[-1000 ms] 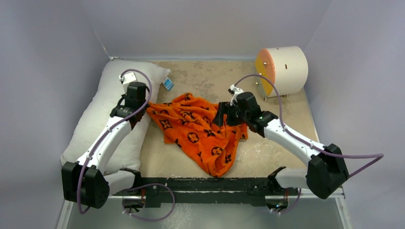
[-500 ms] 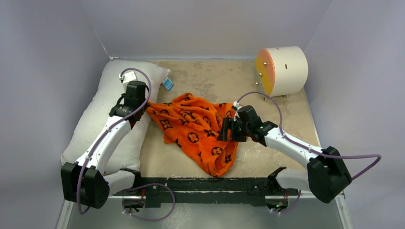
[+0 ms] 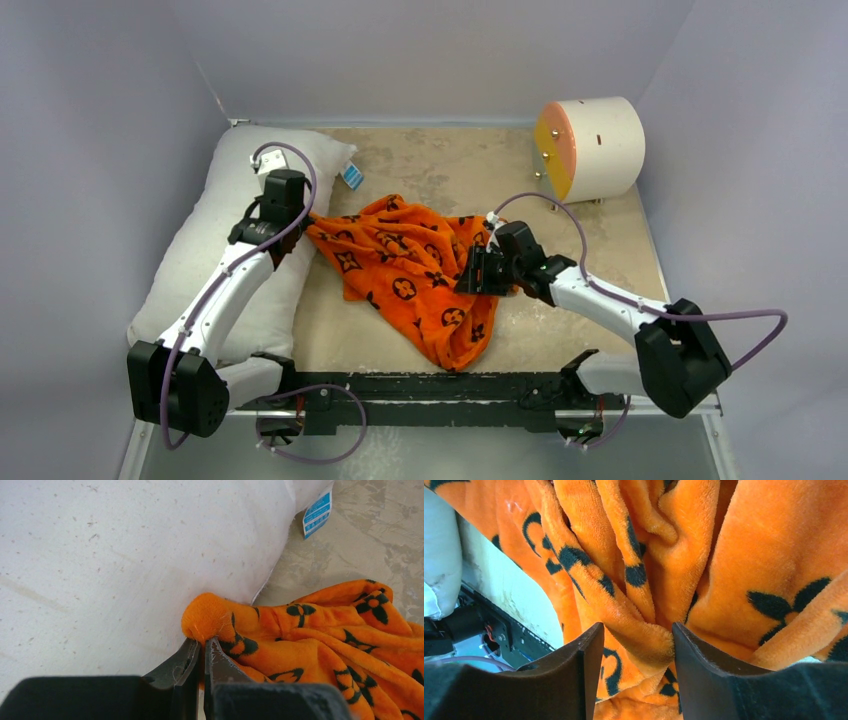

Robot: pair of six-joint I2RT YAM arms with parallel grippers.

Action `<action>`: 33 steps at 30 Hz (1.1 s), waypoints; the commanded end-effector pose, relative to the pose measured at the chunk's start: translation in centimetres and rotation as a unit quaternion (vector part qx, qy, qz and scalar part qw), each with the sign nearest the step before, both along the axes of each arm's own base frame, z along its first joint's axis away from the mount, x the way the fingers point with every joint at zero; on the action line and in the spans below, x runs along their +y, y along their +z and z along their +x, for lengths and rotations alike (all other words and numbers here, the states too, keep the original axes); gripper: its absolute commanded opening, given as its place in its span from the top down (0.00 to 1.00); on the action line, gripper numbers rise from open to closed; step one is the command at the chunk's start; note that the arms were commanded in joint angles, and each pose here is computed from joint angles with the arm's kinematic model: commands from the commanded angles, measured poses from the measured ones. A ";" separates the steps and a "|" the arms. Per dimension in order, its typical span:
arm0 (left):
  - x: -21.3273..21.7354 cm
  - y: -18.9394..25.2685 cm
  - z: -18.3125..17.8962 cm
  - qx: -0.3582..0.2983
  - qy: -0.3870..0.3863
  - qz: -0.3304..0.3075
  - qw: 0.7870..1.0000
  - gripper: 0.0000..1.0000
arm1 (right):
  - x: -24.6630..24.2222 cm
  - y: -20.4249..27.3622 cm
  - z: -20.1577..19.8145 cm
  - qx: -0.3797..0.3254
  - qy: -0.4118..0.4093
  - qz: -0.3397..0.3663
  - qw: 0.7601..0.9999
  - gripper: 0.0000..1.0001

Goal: Remove the pillowcase from the pillow
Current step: Fold the pillowcase at the center of the board.

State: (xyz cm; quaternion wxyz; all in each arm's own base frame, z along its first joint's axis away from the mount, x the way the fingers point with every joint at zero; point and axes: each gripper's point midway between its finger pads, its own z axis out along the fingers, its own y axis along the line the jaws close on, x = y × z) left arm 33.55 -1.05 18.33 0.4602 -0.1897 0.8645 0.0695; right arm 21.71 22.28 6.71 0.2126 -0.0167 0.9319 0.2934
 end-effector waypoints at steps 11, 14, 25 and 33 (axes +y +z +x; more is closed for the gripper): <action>-1.0 4.3 2.4 -0.057 -0.019 -0.019 0.998 1.00 | 1.1 2.2 -0.7 -0.012 0.024 0.047 0.999 1.00; -1.3 5.1 3.0 -0.062 -0.026 -0.018 0.998 1.00 | 1.1 4.4 -0.4 -0.037 0.023 0.055 0.997 1.00; -1.9 11.0 4.6 -0.135 -0.029 -0.042 0.990 1.00 | -2.6 17.0 6.2 -0.245 -0.064 -0.006 0.967 1.00; -2.0 23.1 12.7 -0.250 -0.017 -0.066 0.966 1.00 | -11.4 35.5 19.0 -0.428 -0.198 -0.041 0.881 1.00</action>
